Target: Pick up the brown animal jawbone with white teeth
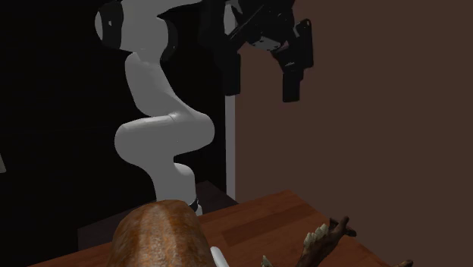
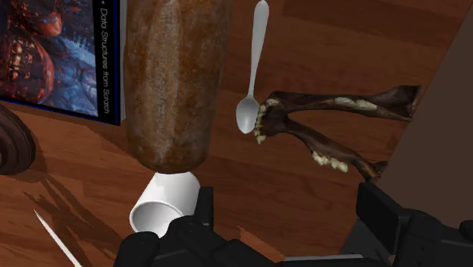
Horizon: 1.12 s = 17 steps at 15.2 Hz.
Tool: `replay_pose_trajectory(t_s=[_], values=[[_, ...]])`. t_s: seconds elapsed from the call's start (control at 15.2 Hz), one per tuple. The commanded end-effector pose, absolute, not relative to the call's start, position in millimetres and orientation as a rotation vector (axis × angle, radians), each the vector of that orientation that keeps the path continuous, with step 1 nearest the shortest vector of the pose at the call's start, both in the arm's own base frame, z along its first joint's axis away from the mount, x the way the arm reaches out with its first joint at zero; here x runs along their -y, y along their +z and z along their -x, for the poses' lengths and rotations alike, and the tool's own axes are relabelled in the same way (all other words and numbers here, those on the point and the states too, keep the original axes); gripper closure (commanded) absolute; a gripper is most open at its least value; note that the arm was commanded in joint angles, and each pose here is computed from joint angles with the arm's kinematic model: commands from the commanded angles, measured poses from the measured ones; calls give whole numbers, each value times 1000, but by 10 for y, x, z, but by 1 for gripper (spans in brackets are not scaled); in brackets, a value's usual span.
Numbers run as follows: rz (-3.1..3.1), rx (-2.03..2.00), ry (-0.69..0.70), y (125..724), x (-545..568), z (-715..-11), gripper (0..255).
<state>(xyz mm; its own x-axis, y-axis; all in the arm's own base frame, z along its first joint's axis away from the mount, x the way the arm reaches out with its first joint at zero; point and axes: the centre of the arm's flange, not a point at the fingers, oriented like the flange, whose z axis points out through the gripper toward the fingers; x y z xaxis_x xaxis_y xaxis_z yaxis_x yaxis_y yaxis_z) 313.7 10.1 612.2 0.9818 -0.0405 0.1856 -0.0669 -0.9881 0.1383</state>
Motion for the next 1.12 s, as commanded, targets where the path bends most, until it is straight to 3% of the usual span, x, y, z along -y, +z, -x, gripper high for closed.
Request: replay_pose_trajectory(t_s=[0.0,1.06], values=[[-2983,81,275,6122,-101,-3137,0],[-2517,1684,199,4181,-815,-3588,0]])
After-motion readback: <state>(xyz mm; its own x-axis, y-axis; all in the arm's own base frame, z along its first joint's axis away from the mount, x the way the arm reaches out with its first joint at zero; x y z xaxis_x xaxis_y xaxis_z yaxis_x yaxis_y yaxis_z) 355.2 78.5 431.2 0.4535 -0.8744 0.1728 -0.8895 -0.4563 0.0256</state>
